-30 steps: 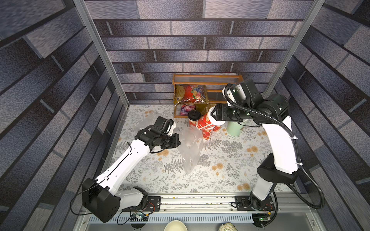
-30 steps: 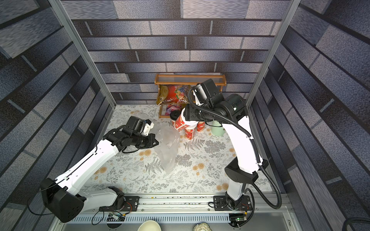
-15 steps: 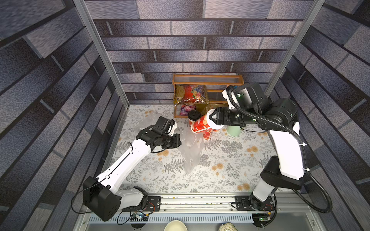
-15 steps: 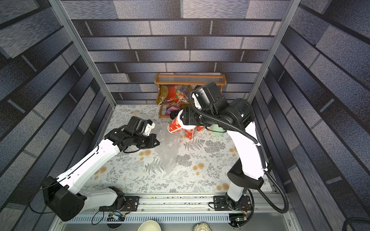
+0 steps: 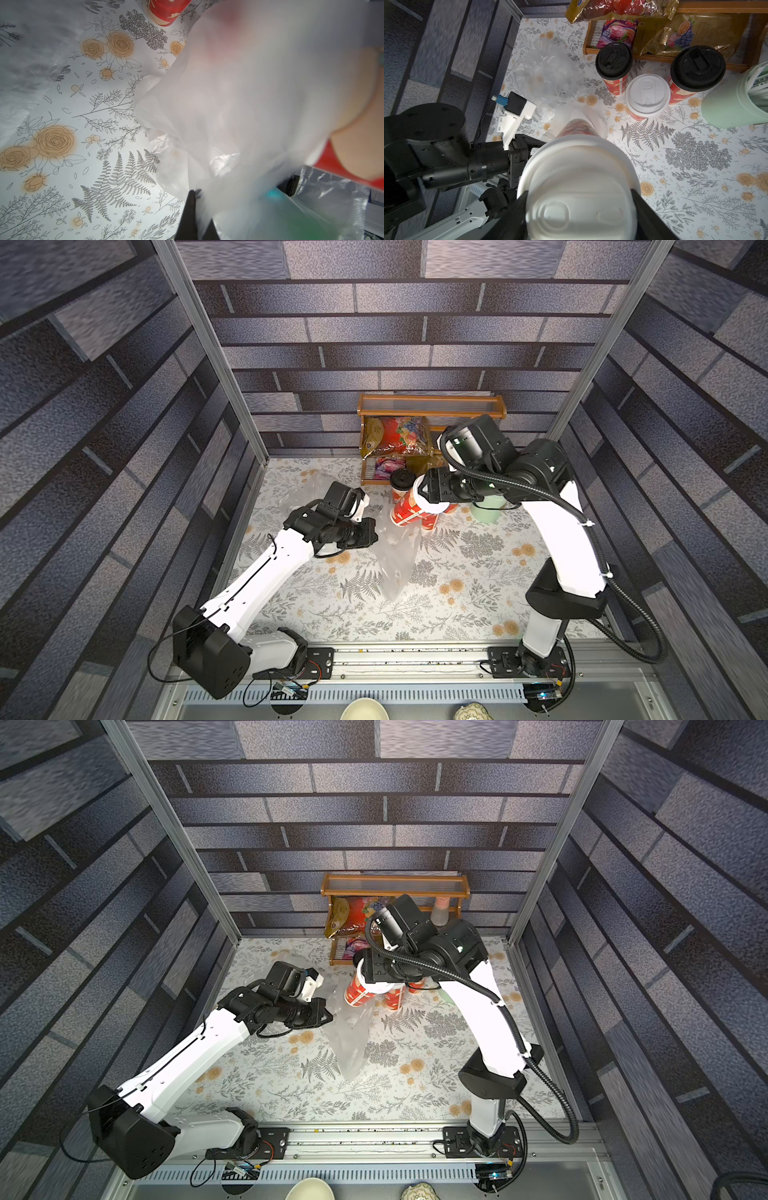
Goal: Pack milk tea into plastic carrier bags
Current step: Place the milk tea cup in the plastic carrier bag.
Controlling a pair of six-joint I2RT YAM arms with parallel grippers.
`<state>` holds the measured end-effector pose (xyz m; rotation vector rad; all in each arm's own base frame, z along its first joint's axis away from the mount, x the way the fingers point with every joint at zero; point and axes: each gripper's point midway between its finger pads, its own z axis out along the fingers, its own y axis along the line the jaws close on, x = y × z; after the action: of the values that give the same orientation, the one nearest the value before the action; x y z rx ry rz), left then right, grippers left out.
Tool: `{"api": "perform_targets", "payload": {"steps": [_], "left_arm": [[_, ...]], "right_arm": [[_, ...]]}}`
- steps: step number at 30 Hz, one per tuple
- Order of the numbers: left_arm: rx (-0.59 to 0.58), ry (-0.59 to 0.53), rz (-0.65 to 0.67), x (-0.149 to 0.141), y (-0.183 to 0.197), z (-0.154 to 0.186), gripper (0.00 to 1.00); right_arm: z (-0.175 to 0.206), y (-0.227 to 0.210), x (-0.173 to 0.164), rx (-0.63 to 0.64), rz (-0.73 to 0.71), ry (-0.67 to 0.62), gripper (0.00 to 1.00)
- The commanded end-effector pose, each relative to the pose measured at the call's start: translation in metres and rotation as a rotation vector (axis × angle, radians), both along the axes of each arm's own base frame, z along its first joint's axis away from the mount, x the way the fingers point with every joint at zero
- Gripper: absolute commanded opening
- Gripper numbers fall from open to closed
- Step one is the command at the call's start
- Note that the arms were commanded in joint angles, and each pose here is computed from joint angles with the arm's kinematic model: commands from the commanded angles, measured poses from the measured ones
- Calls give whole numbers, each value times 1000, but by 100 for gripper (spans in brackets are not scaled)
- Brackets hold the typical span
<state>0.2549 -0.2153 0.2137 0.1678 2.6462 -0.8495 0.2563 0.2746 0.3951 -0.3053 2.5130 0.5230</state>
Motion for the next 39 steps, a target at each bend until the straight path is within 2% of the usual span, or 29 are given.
{"api": "perform_targets", "payload": {"steps": [1, 21, 34, 39], "left_arm": [[-20, -8, 7, 0, -4, 10, 2], [-18, -25, 23, -1, -2, 13, 1], [-40, -40, 49, -1, -1, 18, 1], [-43, -56, 96, 0, 5, 23, 0]], "right_arm": [[-25, -3, 1, -112, 8, 44, 56], [-122, 48, 39, -295, 49, 178, 55], [-171, 70, 44, -314, 53, 233, 54], [-187, 67, 46, -338, 42, 243, 54]]}}
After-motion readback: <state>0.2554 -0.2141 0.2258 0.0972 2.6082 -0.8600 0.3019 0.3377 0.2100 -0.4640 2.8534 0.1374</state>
